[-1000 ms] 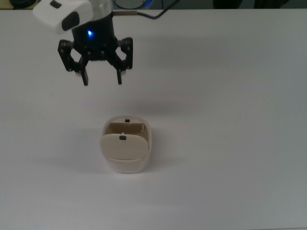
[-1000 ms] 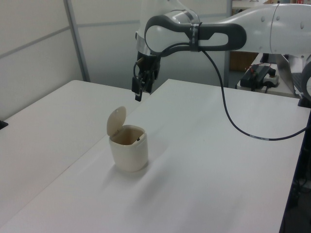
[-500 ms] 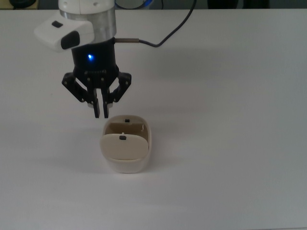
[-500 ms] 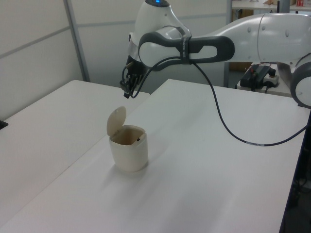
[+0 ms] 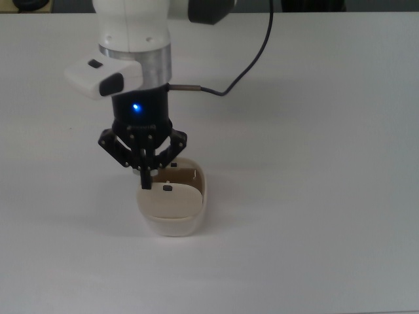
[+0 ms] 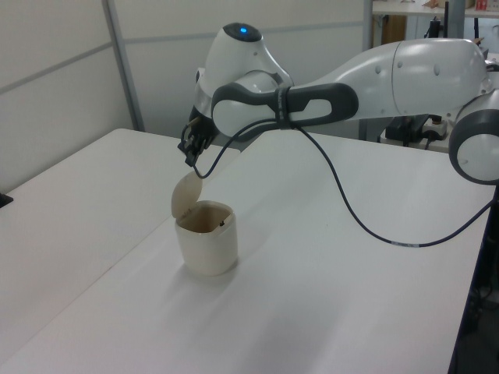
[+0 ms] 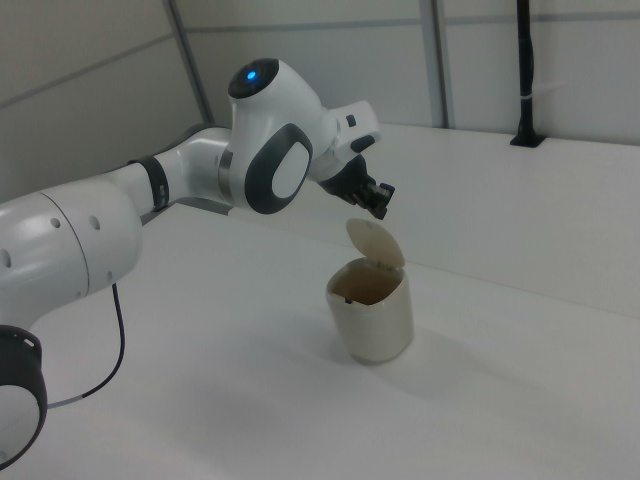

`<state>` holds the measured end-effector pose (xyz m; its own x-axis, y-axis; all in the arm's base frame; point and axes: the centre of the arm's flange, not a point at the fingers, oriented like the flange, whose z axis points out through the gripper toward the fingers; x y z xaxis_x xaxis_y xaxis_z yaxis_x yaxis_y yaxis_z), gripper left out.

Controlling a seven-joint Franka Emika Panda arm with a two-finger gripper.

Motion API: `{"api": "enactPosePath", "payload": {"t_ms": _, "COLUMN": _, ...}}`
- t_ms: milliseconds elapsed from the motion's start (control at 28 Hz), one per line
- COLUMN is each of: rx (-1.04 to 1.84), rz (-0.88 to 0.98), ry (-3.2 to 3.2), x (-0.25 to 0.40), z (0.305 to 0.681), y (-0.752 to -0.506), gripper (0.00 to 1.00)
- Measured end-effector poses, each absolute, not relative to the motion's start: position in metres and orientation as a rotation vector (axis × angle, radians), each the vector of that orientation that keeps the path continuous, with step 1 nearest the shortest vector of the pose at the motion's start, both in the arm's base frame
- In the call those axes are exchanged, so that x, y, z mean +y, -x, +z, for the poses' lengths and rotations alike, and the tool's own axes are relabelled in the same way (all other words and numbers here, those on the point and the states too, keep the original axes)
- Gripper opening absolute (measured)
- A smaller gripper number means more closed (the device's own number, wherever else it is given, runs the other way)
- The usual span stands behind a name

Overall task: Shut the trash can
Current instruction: 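Push the raised lid down over the can opening with the gripper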

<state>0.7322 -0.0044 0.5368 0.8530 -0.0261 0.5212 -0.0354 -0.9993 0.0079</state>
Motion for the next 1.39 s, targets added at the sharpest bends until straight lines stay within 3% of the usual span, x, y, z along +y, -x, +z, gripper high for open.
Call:
{"api": "enactPosePath", "payload": {"t_ms": 643, "rx": 0.026, "rz": 0.794, "ry": -2.979, "x": 0.017, "z": 0.519, "y": -0.736, "gripper": 0.01}}
{"api": "enactPosePath", "payload": {"t_ms": 1393, "rx": 0.19, "rz": 0.441, "ry": -3.017, "x": 0.014, "z": 0.476, "y": -0.723, "gripper": 0.01}}
